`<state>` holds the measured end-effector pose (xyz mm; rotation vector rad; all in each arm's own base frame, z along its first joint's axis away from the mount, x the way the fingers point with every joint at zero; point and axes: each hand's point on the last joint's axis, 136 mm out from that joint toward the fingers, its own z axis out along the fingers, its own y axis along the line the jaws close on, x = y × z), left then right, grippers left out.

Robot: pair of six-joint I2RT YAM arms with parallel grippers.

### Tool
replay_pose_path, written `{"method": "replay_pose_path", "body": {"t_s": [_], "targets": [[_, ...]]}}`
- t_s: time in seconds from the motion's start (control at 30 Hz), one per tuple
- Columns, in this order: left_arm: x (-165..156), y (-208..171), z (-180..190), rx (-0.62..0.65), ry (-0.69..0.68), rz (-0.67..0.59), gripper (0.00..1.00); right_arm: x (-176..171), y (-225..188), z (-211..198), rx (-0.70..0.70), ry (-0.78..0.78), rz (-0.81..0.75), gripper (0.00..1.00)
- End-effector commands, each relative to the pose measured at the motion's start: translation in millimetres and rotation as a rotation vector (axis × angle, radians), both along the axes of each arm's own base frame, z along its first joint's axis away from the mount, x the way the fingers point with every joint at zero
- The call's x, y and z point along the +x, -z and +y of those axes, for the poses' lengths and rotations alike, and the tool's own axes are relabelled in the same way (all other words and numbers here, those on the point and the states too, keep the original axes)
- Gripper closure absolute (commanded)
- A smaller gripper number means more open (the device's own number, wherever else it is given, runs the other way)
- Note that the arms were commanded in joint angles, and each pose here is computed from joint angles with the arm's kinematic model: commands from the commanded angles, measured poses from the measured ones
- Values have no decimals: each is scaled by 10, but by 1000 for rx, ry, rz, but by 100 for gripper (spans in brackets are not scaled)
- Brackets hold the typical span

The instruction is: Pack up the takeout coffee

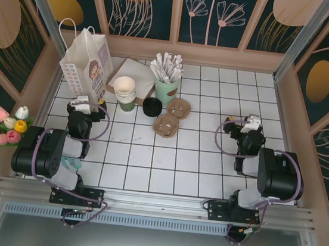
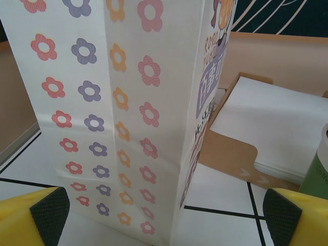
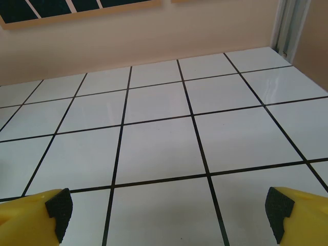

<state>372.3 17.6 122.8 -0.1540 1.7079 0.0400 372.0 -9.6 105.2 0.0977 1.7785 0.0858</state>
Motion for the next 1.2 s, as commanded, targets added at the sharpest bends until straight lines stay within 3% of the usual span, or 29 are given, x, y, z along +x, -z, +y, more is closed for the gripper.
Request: {"method": "replay_pose_path", "body": {"t_s": [0.0,0.97,1.17], "targets": [[53,-142,0,5,10,-54,1,73,-152,26,10,-16,-59,1],[55,-152,-6,7,14,-53,1,72,-167,26,9,-17,-62,1],[201,-298,-25,-50,15,63,1,267,-404,174,-31,-66,14,1]]}}
